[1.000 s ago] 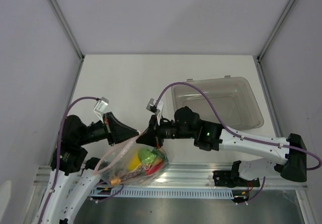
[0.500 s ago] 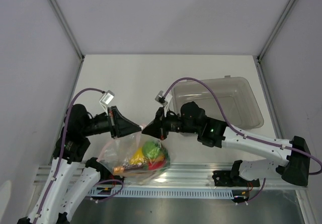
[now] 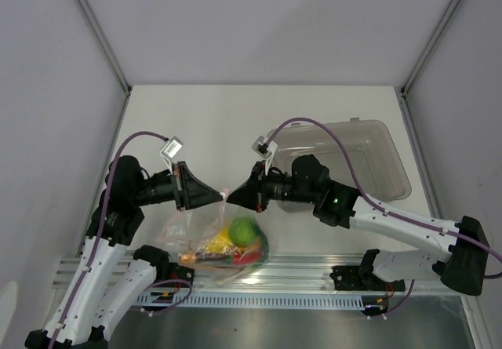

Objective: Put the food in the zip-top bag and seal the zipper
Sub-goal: Zip the zipper food storage bag at the center of the board.

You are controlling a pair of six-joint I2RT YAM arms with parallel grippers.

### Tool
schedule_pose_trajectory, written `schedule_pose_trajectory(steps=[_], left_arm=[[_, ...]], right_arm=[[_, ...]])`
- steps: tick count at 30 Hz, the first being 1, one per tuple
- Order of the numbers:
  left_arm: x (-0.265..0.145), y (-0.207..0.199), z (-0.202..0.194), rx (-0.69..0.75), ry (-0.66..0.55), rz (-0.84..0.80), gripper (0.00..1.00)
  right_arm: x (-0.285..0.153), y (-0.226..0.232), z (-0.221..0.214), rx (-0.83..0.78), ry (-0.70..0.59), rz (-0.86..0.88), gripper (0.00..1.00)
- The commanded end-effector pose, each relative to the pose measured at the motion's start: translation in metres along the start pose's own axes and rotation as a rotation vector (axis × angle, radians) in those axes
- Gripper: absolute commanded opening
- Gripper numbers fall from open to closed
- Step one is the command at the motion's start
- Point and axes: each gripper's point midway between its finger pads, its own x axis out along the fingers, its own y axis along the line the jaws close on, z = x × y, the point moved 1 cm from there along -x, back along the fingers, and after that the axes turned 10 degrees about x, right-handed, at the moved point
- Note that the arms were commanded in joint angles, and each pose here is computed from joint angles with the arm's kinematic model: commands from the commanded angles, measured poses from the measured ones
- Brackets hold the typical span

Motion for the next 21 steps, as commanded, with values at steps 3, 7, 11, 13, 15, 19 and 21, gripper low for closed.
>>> schedule_pose_trajectory(steps=[3,7,11,13,15,19,21], left_arm=[[0.003,-0.009,0.02,0.028,-0.018,-0.031,0.02],[0.005,-0.006,0.026,0.039,-0.027,-0.015,0.29],[0.002,-0.007,0.022,0.059,-0.024,-0.008,0.55],[0.0,-0.008,0.019,0.074,-0.024,0.001,0.68],[-0.003,-0.008,0.013,0.08,-0.021,0.011,0.73],[-0.007,-0.007,0.003,0.081,-0.011,0.024,0.72],[-0.008,-0.004,-0.004,0.07,0.001,0.038,0.7]], right_arm=[[-0.001,0.04,0.011,-0.051,-0.001,0.191,0.0],[-0.002,0.043,0.01,-0.029,-0.018,0.184,0.0],[-0.004,0.042,0.013,0.006,-0.057,0.167,0.0],[-0.004,0.041,0.014,0.012,-0.077,0.166,0.0],[-0.005,0.037,0.014,0.032,-0.099,0.152,0.0],[-0.008,0.034,0.018,0.043,-0.136,0.135,0.0],[-0.01,0.033,0.021,0.042,-0.15,0.123,0.0]])
